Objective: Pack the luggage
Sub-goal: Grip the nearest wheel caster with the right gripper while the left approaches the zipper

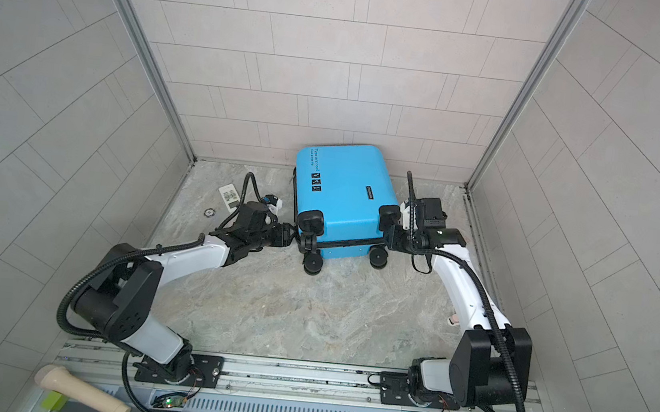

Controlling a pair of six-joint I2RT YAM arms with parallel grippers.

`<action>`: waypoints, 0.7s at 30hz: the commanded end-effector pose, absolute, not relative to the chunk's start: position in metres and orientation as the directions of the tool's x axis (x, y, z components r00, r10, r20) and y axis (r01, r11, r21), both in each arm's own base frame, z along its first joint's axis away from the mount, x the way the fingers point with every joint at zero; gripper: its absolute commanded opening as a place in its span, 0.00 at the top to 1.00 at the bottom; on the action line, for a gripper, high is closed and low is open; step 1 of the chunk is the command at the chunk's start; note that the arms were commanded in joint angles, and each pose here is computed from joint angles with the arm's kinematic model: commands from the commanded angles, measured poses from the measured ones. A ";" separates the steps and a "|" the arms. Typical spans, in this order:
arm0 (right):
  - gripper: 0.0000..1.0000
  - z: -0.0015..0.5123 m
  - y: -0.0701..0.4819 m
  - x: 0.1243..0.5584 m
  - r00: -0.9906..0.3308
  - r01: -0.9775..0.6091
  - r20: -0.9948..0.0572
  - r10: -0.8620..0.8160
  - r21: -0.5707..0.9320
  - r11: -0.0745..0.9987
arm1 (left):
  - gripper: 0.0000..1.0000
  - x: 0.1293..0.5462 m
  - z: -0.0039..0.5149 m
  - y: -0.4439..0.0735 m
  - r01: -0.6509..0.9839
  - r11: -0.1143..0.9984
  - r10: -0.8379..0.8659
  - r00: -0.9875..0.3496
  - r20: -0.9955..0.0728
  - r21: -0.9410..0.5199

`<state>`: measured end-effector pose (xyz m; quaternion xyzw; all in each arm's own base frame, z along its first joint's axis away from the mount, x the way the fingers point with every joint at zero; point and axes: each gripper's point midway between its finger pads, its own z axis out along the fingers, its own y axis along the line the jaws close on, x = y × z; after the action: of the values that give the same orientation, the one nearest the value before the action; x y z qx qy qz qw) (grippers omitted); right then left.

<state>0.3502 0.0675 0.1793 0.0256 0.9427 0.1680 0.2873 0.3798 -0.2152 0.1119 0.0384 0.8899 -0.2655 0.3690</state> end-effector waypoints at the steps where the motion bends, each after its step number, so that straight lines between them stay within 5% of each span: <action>1: 0.98 0.194 0.061 0.349 -0.812 -0.020 -0.555 0.178 0.331 0.943 | 0.44 0.375 0.137 -0.227 0.377 0.829 -0.080 -0.651 -0.755 -0.413; 9: 1.00 0.195 0.061 0.355 -0.808 -0.010 -0.555 0.198 0.350 0.937 | 0.39 0.381 0.146 -0.182 0.323 0.894 -0.101 -0.528 -0.843 -0.310; 15: 0.97 0.203 0.074 0.360 -0.802 -0.045 -0.562 0.204 0.397 0.917 | 0.37 0.386 0.131 -0.208 0.487 0.813 -0.029 -0.512 -0.858 -0.318; 21: 0.93 0.205 0.079 0.357 -0.802 -0.067 -0.569 0.182 0.388 0.919 | 0.63 0.391 0.122 -0.214 0.566 0.746 -0.043 -0.484 -0.874 -0.351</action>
<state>0.3454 0.0778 0.1800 0.0252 0.9416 0.1921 0.2754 0.3865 -0.2047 0.1012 0.1265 0.8417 -0.2823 0.4426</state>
